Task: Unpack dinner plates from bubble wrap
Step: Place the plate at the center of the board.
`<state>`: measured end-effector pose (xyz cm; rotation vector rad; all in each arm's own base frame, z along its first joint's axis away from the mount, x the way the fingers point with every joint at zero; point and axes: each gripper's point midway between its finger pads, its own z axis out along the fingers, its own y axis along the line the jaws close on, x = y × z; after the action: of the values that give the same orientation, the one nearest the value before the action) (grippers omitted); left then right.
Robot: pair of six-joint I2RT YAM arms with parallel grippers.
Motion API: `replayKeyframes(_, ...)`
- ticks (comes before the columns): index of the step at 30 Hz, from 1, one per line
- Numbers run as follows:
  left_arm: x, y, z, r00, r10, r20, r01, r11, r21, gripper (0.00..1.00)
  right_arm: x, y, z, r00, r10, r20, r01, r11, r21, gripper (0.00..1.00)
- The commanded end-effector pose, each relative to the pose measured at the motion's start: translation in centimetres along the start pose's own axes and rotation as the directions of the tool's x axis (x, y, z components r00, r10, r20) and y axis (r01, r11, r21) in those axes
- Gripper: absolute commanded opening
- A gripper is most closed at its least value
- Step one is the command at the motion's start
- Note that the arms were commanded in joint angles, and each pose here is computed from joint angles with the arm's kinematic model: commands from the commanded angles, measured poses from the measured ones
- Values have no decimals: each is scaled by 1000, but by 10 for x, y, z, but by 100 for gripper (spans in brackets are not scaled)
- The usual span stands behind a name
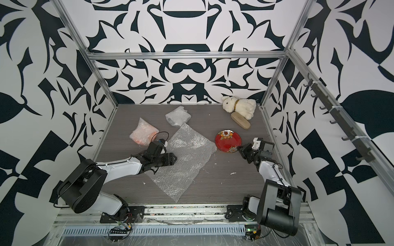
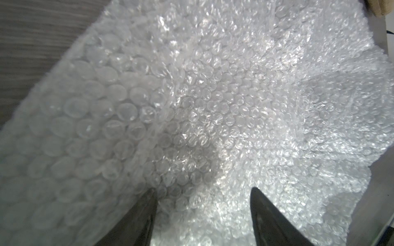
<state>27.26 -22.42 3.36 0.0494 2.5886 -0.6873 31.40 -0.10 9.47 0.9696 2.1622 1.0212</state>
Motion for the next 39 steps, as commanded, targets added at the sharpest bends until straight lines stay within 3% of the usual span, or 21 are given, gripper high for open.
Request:
replayKeyframes(1,43,36,-1,990,-35,-133,18,992,-123,71,-15,-2,-7,998,18,59,-17,1000,-11,0)
replayKeyframes(13,43,35,0,990,-34,-137,17,993,-118,71,-39,-52,-16,980,119,162,-134,988,83,0)
replayKeyframes(35,41,27,2,989,-28,-146,15,996,-85,71,-57,-80,13,986,150,74,-161,970,183,0)
replayKeyframes(39,38,17,1,989,-22,-146,16,999,-39,71,-58,-81,8,987,135,86,-151,966,210,17)
